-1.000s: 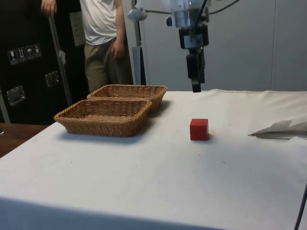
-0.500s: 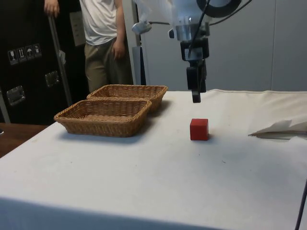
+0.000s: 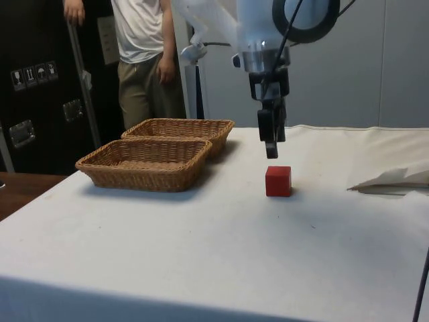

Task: Pick up the red cube and place it into the right basket.

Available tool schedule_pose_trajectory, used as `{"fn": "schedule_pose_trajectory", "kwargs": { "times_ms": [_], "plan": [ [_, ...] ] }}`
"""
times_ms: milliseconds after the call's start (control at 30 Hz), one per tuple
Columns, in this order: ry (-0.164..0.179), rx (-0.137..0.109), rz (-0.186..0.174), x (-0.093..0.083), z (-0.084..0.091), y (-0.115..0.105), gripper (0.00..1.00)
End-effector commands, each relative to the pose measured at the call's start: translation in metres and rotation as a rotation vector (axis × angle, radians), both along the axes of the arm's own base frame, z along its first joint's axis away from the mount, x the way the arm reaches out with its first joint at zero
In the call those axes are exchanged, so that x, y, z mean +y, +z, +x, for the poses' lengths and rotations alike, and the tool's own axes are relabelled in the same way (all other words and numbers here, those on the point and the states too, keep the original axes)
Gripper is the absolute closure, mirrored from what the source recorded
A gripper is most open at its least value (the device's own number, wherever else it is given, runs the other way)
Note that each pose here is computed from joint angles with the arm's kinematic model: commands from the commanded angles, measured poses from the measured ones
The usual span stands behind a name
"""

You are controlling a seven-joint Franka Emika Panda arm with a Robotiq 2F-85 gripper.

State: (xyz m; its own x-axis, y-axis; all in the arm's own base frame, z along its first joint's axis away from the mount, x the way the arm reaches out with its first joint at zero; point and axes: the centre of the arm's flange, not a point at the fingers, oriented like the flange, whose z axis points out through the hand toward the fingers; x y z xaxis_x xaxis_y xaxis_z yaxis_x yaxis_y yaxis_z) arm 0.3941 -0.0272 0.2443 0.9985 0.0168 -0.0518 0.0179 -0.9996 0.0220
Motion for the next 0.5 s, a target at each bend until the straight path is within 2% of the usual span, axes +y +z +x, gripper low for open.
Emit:
{"fn": "schedule_pose_trajectory", "kwargs": {
  "times_ms": [0, 100, 167, 400, 433, 467],
  "plan": [
    [-0.003, -0.006, 0.007, 0.001, 0.001, -0.002, 0.00],
    [-0.003, -0.002, -0.006, 0.000, 0.002, -0.007, 0.00],
    [-0.007, -0.006, 0.003, 0.002, 0.003, -0.009, 0.00],
    [-0.018, 0.000, 0.011, 0.003, 0.002, -0.021, 0.00],
    [-0.016, 0.005, -0.004, 0.001, 0.003, -0.021, 0.00],
    [-0.020, 0.001, 0.016, 0.004, 0.002, -0.024, 0.00]
  ]
}}
